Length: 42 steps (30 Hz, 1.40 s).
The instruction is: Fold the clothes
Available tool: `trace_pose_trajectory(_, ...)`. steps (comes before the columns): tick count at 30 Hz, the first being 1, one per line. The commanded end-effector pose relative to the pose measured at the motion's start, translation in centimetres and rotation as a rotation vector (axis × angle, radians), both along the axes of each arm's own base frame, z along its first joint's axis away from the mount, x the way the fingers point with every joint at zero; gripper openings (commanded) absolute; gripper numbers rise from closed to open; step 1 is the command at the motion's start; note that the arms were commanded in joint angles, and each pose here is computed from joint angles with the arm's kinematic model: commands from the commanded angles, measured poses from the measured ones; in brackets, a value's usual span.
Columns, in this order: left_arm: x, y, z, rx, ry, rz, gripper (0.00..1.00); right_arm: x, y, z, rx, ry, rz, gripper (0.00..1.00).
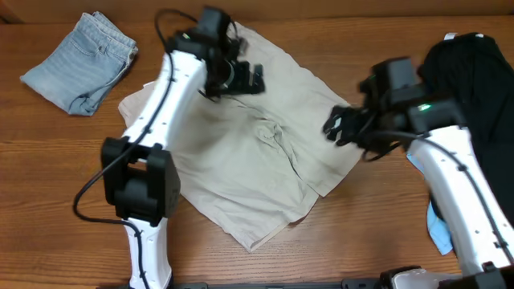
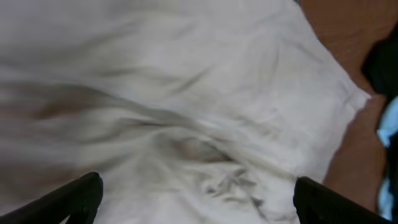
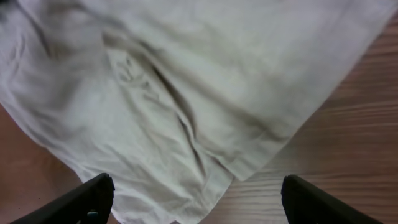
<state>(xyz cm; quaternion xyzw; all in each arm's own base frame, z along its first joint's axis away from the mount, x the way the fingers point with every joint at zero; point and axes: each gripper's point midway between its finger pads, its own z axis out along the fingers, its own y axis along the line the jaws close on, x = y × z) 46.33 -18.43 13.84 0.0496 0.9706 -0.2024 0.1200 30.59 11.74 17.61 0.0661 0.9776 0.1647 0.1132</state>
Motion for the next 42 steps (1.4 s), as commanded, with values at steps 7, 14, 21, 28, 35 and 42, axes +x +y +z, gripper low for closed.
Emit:
trace_pose_trajectory(7,4.1,6.6,6.9,0.157,-0.237,0.063,1.00,-5.1,5.2,-8.9,-0.049,0.098,0.203,0.90)
trace_pose_trajectory(14,4.2,8.1,6.5,0.225,-0.233,0.095,1.00,-5.5,3.4,-14.6,-0.237,0.134,0.210,0.90)
trace_pose_trajectory(21,4.0,8.1,6.5,0.228,-0.228,0.094,1.00,-6.4,3.4,-18.1,-0.277,0.230,0.247,0.91)
trace_pose_trajectory(28,4.0,8.2,6.4,0.230,-0.228,0.091,1.00,-6.2,2.0,-19.6,-0.342,0.265,0.155,0.94)
trace_pose_trajectory(35,4.1,8.5,6.4,0.253,-0.231,0.092,1.00,-3.9,-2.0,-19.6,-0.330,0.270,-0.037,0.95)
trace_pose_trajectory(42,3.8,8.6,6.2,0.255,-0.218,0.090,1.00,1.3,-5.5,-19.3,-0.218,0.141,-0.129,0.98)
